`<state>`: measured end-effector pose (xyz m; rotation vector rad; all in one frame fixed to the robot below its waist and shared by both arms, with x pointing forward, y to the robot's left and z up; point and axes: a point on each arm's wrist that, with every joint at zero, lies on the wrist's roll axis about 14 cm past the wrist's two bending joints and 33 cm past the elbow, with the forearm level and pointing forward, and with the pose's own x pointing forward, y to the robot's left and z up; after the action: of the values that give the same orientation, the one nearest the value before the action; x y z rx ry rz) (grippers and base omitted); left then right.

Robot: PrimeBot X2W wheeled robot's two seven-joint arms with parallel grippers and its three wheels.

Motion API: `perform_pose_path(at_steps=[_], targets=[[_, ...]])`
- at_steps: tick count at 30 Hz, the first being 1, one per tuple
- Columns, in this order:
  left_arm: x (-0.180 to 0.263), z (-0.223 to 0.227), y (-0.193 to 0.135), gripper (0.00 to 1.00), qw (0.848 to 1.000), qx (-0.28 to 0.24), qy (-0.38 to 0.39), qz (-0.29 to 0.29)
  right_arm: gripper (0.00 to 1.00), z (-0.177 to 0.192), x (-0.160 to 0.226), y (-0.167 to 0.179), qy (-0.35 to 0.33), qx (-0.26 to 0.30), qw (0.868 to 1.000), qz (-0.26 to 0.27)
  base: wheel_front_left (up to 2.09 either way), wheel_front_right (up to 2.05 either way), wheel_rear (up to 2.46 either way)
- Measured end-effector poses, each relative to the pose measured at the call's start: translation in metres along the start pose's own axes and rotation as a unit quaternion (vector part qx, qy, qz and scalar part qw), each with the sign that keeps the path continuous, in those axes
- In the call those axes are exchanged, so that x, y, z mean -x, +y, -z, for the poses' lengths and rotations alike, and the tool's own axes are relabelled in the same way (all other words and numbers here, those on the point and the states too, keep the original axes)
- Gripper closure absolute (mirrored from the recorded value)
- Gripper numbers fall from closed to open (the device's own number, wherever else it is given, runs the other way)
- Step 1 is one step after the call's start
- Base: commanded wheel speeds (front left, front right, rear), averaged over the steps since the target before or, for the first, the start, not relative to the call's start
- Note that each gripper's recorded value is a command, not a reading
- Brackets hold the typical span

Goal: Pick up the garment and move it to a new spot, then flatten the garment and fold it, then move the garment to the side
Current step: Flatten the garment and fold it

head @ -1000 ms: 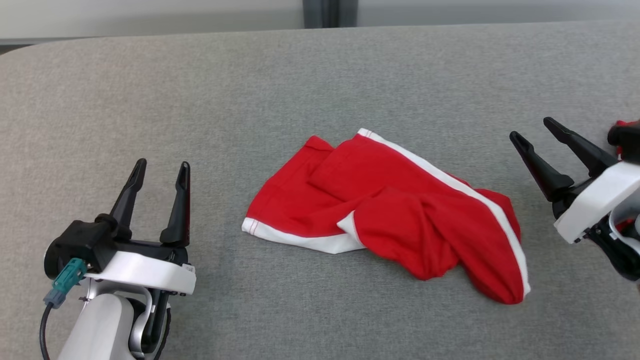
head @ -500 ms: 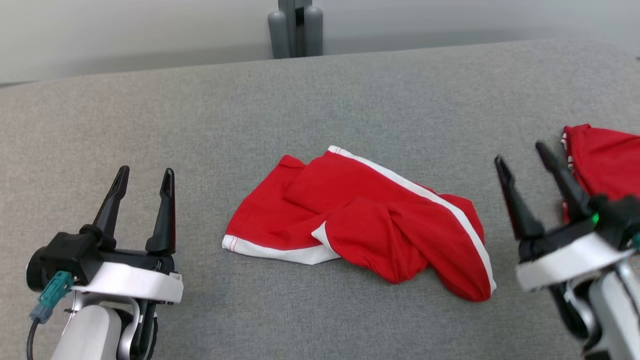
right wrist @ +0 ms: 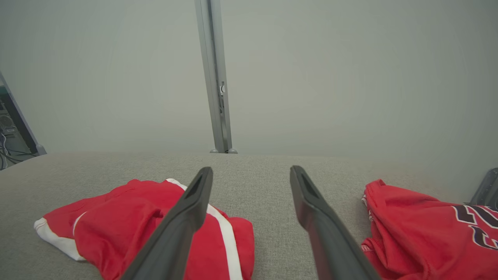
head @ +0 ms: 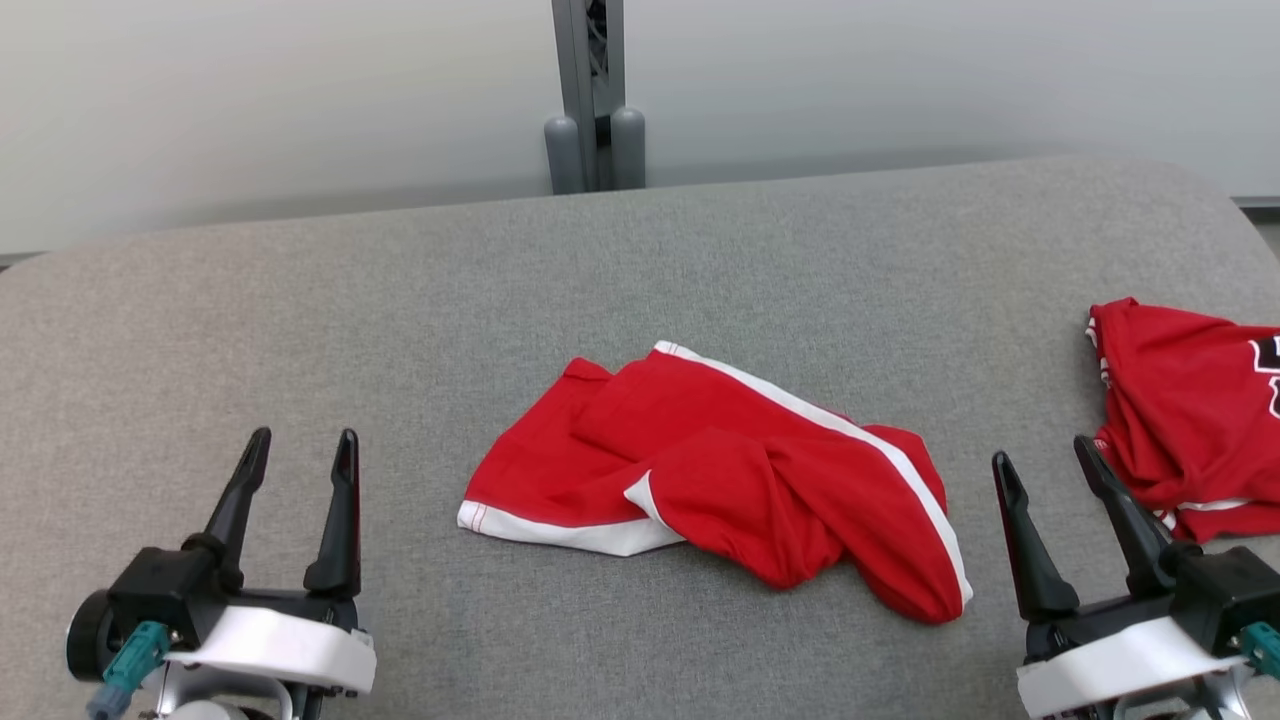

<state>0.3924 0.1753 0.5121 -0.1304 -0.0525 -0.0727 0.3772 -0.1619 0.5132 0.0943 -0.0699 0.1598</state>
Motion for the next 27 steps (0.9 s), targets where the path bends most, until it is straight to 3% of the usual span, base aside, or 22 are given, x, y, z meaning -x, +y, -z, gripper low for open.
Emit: perform_pose_path(at_steps=[22,27], targets=[[0.026,-0.001,-0.004,0.0,1.0,0.005,0.015,-0.006,0.0,-0.002,0.019,0.006,0.012,-0.018,1.0,0.012,0.0,0.0,0.0],[0.025,0.002,-0.005,0.0,1.0,0.006,0.02,-0.005,0.0,0.001,0.013,0.017,0.021,-0.013,1.0,-0.013,0.0,0.0,0.0]])
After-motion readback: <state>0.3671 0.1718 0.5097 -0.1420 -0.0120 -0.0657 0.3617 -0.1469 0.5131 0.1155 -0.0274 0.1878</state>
